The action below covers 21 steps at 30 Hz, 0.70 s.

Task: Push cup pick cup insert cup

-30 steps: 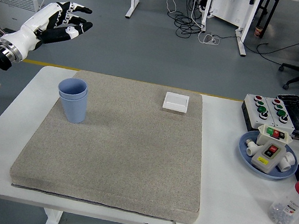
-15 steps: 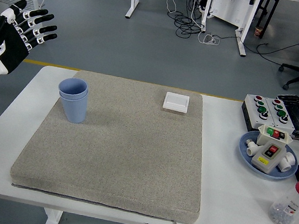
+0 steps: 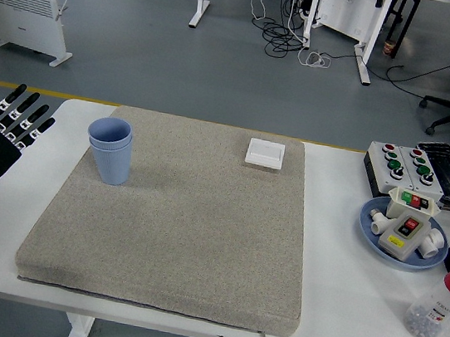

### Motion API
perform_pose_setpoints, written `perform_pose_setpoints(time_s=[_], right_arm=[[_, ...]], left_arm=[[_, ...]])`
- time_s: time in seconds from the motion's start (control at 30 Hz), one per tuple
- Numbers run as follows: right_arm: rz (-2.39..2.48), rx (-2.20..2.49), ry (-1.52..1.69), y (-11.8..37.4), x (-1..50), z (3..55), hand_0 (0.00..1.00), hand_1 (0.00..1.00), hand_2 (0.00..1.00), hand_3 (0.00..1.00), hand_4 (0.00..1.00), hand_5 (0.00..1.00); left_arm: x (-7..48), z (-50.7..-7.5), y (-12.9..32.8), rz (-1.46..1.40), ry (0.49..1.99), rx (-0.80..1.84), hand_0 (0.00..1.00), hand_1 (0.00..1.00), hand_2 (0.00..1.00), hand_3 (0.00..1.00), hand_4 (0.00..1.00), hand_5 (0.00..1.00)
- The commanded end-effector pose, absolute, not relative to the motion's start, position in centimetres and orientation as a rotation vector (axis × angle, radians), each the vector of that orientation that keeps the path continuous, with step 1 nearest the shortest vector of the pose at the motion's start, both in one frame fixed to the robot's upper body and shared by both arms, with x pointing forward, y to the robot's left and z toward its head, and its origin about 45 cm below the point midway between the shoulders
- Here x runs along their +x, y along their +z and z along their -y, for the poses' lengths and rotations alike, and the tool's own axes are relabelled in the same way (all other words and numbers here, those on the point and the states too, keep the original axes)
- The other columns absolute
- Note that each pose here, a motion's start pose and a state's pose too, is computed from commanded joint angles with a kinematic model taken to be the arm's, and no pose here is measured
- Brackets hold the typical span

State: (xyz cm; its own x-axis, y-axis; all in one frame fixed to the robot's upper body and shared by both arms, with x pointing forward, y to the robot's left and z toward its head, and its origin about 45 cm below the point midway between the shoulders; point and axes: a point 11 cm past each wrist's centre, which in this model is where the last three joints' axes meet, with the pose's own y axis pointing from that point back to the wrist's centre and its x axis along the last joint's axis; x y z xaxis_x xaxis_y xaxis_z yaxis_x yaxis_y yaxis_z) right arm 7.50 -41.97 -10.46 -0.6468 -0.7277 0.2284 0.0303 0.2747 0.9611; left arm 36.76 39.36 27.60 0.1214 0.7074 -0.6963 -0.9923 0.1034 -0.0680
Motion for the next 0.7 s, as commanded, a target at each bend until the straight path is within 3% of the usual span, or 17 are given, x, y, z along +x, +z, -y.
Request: perform_pose_setpoints(time_s=[0.23,0.7], right_arm=[[1.866,0.626,-1.433,-10.5,7.3,41.9,0.726,0.653,0.67,0.588,0.133,0.491],[1.865,0.622,-1.43,-10.5,7.2,42.1,0.726,0.653,0.67,0.589,0.134,0.49]], left_arm=[[35.5,-39.3,23.8,-0.613,1.418,-0.593,0.796,0.793,0.84,0.766,0.593,0.998],[34.9,-39.5,22.7,-0.621,1.445,-0.642,0.802,0.797,0.839,0.772,0.594,0.998]])
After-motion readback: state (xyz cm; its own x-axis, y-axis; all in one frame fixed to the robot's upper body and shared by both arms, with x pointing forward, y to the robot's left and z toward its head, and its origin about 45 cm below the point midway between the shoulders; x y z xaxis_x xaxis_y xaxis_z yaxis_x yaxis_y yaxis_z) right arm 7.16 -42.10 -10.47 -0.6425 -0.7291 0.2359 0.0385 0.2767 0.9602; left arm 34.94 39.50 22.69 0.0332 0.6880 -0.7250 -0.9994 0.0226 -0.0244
